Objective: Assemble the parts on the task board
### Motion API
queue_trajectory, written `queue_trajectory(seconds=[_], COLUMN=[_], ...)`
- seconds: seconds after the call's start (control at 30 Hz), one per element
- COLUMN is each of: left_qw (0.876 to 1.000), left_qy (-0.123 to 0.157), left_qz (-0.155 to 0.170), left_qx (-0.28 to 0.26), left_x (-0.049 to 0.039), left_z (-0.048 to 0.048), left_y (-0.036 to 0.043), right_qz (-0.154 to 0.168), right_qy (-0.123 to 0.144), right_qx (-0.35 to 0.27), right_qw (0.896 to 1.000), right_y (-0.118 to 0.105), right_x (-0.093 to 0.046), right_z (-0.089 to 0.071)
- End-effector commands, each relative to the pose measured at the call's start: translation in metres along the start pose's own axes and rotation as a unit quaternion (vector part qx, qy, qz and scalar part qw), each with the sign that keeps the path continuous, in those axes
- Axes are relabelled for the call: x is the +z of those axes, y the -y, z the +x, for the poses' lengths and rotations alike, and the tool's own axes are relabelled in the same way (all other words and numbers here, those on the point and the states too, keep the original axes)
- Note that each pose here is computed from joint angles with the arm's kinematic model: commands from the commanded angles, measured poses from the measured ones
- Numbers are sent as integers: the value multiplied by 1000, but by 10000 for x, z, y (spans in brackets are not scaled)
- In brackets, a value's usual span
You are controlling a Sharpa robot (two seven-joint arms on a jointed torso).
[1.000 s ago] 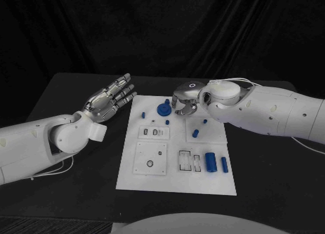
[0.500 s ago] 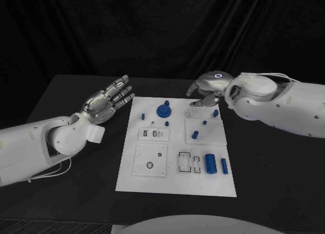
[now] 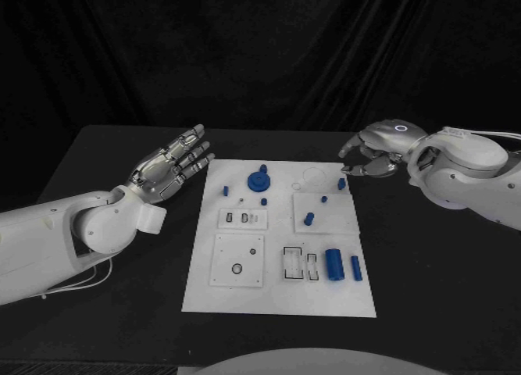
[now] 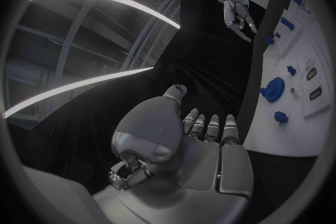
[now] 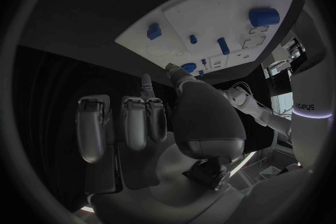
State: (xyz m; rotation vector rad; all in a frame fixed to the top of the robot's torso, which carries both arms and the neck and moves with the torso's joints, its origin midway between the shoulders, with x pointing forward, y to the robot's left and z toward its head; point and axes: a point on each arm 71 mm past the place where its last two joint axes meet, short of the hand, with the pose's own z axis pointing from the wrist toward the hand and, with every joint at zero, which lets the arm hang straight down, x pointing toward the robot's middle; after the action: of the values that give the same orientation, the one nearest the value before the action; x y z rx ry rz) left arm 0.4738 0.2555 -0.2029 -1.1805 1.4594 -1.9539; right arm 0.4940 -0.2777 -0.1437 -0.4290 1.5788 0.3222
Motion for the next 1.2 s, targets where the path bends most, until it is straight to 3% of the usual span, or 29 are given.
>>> queue_trajectory(seconds=[0.03,0.4,1.2], left_qw=[1000,1000,1000], left_qy=[-10,-14,-14], left_qz=[9,9,6], left_qx=[-1,-3,-3], left_x=[7,14,15], left_z=[16,26,13], left_y=[19,10,7], right_qz=[24,32,34], right_qy=[18,3,-23], right_qx=[6,11,11], right_qw=[1000,999,999], right_y=[65,124,89], right_x=[-61,-122,-18], right_z=[59,272,483])
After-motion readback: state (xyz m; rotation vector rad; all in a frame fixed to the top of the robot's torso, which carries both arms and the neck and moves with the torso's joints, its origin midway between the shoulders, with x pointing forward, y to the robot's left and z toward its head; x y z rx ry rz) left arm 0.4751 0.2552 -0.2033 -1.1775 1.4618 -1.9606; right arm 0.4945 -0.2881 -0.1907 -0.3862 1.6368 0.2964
